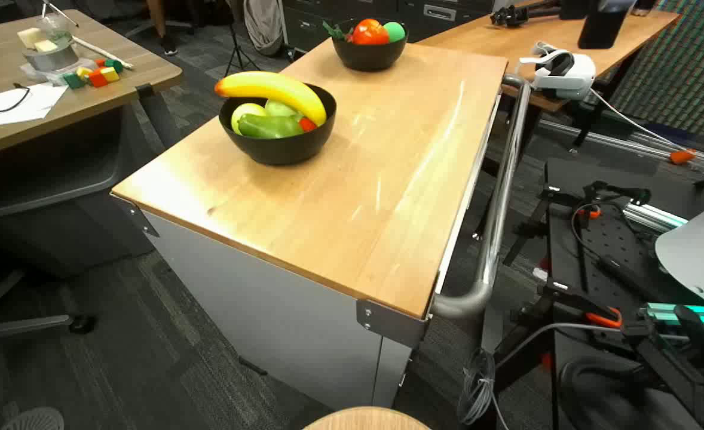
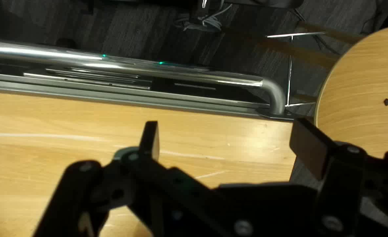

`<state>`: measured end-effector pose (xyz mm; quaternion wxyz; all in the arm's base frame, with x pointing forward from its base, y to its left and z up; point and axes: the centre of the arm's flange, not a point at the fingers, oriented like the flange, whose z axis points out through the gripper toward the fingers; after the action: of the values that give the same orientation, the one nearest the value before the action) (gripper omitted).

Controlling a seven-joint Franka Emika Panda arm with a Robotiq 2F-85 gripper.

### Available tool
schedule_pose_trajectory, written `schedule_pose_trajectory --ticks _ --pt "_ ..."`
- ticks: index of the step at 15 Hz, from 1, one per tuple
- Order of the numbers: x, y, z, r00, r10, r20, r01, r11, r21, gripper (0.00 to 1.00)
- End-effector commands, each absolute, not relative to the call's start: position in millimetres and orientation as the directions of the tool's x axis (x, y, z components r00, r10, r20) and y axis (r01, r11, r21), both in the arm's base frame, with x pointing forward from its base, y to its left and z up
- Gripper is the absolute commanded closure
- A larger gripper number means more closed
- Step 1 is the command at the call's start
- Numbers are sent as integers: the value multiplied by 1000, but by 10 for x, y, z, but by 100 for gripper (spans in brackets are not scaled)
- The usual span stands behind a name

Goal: Move the fruit and vegetable toys from the bowls to the counter

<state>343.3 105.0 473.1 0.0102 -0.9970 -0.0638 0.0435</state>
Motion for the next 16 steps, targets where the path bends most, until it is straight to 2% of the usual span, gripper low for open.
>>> schedule_pose_trajectory --ticks 1,16 --pt "3440 1053 4753 988 129 -80 127 -992 -26 0" --pt "3448 1059 4816 989 129 -66 128 -991 -28 0"
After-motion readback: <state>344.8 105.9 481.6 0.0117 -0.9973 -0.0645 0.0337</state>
